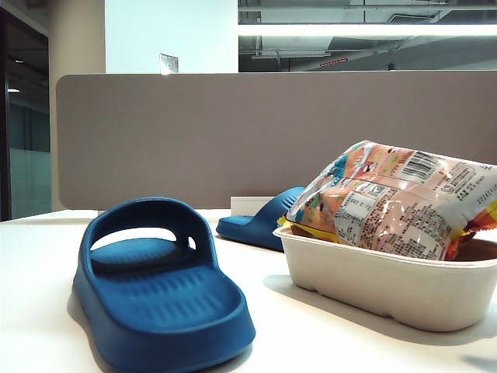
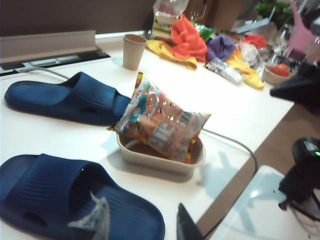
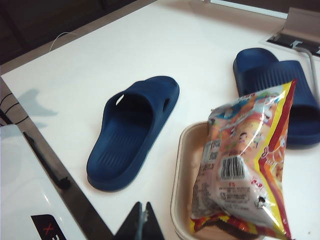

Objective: Pick up a bag of chips and put them in the box.

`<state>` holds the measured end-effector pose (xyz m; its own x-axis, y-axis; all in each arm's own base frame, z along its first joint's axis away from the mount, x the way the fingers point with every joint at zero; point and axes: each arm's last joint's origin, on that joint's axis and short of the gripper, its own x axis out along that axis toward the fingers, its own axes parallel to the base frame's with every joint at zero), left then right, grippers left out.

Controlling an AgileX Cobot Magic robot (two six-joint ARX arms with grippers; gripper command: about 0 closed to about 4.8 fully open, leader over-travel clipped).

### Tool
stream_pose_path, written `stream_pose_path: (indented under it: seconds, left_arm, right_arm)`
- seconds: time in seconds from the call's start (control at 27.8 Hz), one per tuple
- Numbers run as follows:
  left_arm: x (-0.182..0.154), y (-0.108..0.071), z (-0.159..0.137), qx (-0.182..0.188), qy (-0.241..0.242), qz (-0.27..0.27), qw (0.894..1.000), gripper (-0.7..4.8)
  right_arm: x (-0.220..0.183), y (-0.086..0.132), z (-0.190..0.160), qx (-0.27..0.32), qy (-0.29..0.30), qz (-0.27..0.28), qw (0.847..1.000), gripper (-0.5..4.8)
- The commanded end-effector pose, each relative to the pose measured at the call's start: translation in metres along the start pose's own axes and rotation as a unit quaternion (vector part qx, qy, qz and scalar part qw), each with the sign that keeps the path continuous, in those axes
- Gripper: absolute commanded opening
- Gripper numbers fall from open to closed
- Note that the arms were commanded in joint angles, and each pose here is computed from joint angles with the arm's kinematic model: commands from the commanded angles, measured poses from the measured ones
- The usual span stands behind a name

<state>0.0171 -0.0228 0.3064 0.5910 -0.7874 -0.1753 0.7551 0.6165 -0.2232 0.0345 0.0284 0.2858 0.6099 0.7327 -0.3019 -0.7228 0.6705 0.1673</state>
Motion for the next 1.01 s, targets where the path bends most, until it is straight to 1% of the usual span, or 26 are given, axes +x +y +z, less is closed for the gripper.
stream_pose_path:
  seconds: [0.04, 0.11, 0.14, 0.18, 0.25, 0.29, 0.32, 0.36, 0.4, 0.43, 0.5, 0.54, 0.65, 0.75, 0.9, 0.93, 1.01]
  left_arm:
    - [0.013, 0.009, -0.006, -0.028, -0.016, 0.001, 0.999, 1.74]
    - [0.022, 0.015, -0.014, -0.052, -0.011, 0.008, 0.999, 1.74]
    - [0.027, 0.020, -0.021, -0.064, -0.003, 0.020, 0.998, 1.74]
    - [0.029, 0.022, -0.024, -0.069, 0.000, 0.026, 0.997, 1.74]
    - [0.035, 0.027, -0.028, -0.093, -0.010, 0.045, 0.995, 1.65]
    - [0.036, 0.029, -0.029, -0.117, -0.024, 0.063, 0.991, 1.06]
    - [0.037, 0.030, -0.028, -0.124, -0.032, 0.066, 0.990, 0.71]
    - [0.039, 0.031, -0.028, -0.123, -0.042, 0.063, 0.990, 0.48]
    - [0.040, 0.032, -0.029, -0.120, -0.045, 0.062, 0.990, 0.48]
    - [0.043, 0.035, -0.032, -0.111, -0.048, 0.071, 0.990, 0.47]
    - [0.049, 0.039, -0.039, -0.097, -0.047, 0.070, 0.992, 0.48]
    - [0.052, 0.041, -0.042, -0.096, -0.048, 0.070, 0.992, 0.48]
    - [0.062, 0.049, -0.056, -0.056, -0.056, 0.069, 0.994, 0.48]
    - [0.068, 0.053, -0.063, -0.029, -0.063, 0.069, 0.995, 0.48]
    - [0.073, 0.058, -0.072, 0.008, -0.069, 0.073, 0.995, 0.48]
    - [0.074, 0.059, -0.074, 0.018, -0.072, 0.082, 0.994, 0.48]
    - [0.076, 0.063, -0.079, 0.031, -0.070, 0.108, 0.991, 0.48]
  right_arm:
    - [0.004, -0.002, -0.002, 0.005, -0.005, 0.001, 1.000, -0.01]
    - [0.003, -0.002, 0.000, 0.007, -0.016, -0.004, 1.000, -0.01]
    - [0.003, -0.003, 0.001, 0.009, -0.021, -0.019, 1.000, -0.01]
    - [0.004, -0.003, 0.001, 0.009, -0.021, -0.023, 0.999, -0.01]
    - [0.004, -0.004, 0.000, 0.010, -0.019, -0.035, 0.999, -0.01]
    - [0.006, -0.005, -0.001, 0.011, -0.017, -0.036, 0.999, -0.01]
    - [0.006, -0.005, -0.001, 0.012, -0.017, -0.037, 0.999, -0.01]
    - [0.006, -0.005, -0.001, 0.011, -0.019, -0.039, 0.999, -0.01]
    - [0.006, -0.005, 0.000, 0.010, -0.021, -0.041, 0.999, -0.01]
    - [0.005, -0.005, 0.002, 0.007, -0.029, -0.046, 0.998, -0.01]
    - [0.005, -0.005, 0.005, 0.011, -0.047, -0.047, 0.998, -0.01]
    - [0.005, -0.005, 0.006, 0.009, -0.051, -0.048, 0.997, -0.01]
    - [0.005, -0.005, 0.011, -0.003, -0.075, -0.046, 0.996, -0.01]
    - [0.005, -0.005, 0.013, -0.024, -0.091, -0.046, 0.995, -0.01]
    - [0.023, -0.011, 0.002, -0.034, -0.103, -0.003, 0.994, -0.01]
    - [0.030, -0.014, -0.004, -0.036, -0.104, 0.010, 0.994, -0.01]
    - [0.040, -0.019, -0.014, -0.038, -0.106, 0.016, 0.994, -0.01]
